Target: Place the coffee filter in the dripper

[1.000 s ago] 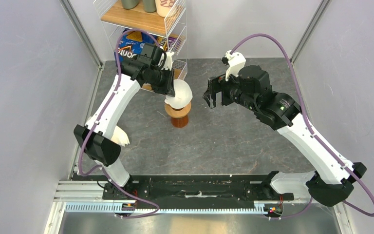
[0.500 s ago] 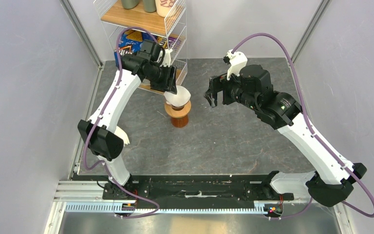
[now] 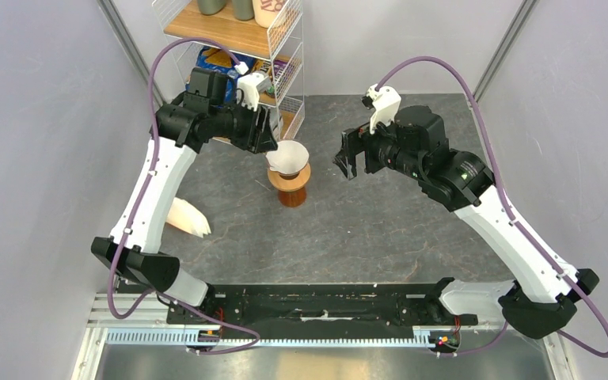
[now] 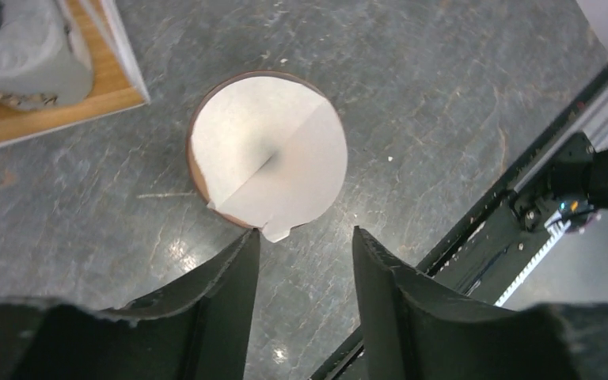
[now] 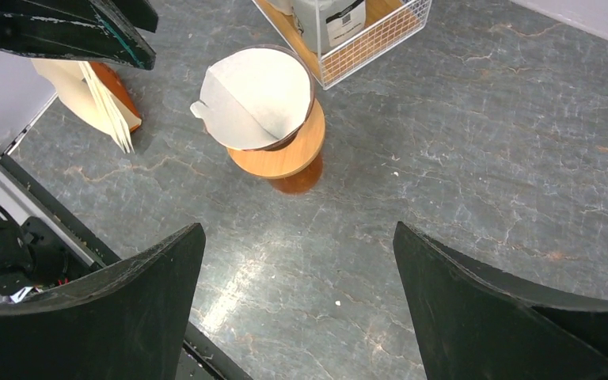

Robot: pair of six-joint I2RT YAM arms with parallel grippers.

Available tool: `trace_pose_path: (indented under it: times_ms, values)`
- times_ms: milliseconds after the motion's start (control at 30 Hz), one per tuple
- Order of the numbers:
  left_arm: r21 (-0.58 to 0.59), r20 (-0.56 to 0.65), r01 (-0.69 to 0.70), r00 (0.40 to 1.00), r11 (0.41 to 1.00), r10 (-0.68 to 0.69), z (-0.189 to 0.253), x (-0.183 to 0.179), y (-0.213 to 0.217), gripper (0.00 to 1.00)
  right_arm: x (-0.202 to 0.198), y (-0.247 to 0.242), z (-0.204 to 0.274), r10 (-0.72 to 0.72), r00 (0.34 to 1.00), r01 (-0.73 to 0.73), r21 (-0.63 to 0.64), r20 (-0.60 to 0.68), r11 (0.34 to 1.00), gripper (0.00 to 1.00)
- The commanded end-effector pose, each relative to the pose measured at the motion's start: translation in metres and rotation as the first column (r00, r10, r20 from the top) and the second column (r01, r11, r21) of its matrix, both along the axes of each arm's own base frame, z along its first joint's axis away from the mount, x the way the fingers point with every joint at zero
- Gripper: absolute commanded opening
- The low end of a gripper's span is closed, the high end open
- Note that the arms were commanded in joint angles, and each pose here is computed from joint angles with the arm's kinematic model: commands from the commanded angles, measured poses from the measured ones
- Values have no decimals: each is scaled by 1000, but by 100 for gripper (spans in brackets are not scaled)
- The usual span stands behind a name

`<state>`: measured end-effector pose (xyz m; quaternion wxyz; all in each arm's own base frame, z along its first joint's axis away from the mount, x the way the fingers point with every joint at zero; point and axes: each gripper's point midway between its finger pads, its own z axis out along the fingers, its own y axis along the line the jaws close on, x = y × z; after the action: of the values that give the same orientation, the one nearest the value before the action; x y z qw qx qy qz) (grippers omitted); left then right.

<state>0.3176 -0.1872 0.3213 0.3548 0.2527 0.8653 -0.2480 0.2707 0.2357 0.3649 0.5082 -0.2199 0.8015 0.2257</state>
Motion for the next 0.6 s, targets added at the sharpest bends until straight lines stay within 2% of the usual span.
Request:
trace_pose_path:
  times_ms: [0,167,333,567]
  values:
    - [-10,27,147,989,989,-147,-12,4,-17,49,-6,-4,11,46,998,-47,15,40,999,97]
    - [13,-29,110,994,994,-109,-36,11,-16,32,-3,-11,6,19,1000,-19,21,19,1000,97]
    - [61,-70,78,995,995,-73,-63,14,-10,28,0,-16,4,1,1000,-1,21,12,1000,97]
    - [55,-99,71,993,996,-66,-86,18,-13,27,1,-15,3,3,1000,-3,25,1,1000,97]
